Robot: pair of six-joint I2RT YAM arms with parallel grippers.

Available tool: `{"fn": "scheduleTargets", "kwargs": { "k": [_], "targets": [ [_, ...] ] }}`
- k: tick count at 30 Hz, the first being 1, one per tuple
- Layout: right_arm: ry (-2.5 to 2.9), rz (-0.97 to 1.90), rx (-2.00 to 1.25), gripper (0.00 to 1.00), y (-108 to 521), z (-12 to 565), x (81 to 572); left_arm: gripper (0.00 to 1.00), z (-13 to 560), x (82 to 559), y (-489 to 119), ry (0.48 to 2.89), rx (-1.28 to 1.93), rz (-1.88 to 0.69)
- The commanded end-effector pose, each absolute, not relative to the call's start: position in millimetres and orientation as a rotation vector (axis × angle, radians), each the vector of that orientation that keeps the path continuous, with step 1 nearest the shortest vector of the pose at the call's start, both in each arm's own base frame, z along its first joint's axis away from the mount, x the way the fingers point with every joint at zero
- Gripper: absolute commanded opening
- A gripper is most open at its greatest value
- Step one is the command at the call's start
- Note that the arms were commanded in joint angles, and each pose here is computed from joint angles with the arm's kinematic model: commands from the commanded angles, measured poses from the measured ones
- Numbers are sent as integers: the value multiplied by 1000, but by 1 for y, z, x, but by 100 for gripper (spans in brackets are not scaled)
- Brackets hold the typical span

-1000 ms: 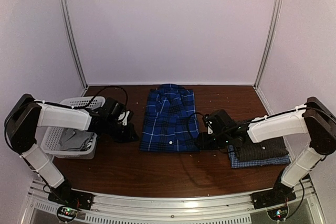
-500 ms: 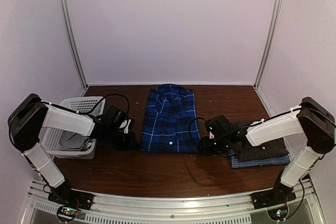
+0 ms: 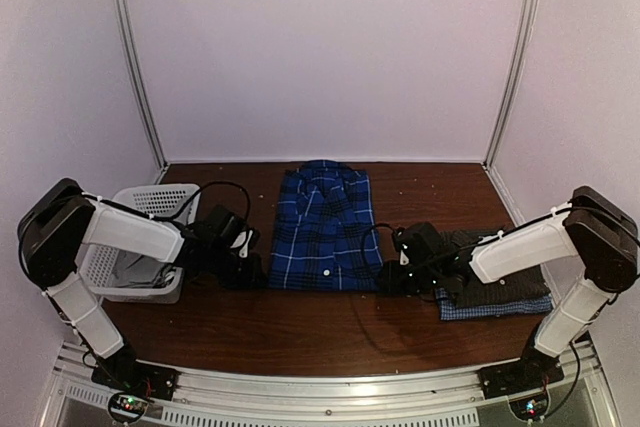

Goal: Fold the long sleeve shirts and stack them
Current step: Pick up the 2/3-rectangle-folded shirt from the center of the board.

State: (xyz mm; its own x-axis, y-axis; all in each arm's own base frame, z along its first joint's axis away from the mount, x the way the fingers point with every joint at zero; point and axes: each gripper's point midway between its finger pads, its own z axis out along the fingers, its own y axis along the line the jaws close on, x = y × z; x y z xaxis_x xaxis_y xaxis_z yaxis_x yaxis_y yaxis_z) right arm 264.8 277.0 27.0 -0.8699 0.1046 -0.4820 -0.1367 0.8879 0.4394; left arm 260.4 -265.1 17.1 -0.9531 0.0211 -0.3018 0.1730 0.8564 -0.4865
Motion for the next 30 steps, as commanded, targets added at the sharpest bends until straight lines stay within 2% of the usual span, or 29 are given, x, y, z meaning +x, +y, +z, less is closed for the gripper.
{"fn": "scheduleTargets", "kwargs": {
  "k": [1, 10, 14, 20, 30],
  "targets": [
    [2584, 635, -10, 38, 269, 19, 255, 13, 20, 263, -260, 2730, 109, -711],
    [2583, 658, 5, 38, 264, 19, 248, 19, 40, 260, -260, 2682, 99, -766],
    [2582, 670, 8, 37, 265, 19, 248, 25, 50, 259, -271, 2641, 127, -861],
    [2578, 694, 8, 35, 270, 20, 249, 27, 42, 258, -278, 2656, 142, -906],
    [2586, 716, 6, 31, 273, 15, 248, 28, 17, 257, -273, 2713, 137, -840]
  ]
}}
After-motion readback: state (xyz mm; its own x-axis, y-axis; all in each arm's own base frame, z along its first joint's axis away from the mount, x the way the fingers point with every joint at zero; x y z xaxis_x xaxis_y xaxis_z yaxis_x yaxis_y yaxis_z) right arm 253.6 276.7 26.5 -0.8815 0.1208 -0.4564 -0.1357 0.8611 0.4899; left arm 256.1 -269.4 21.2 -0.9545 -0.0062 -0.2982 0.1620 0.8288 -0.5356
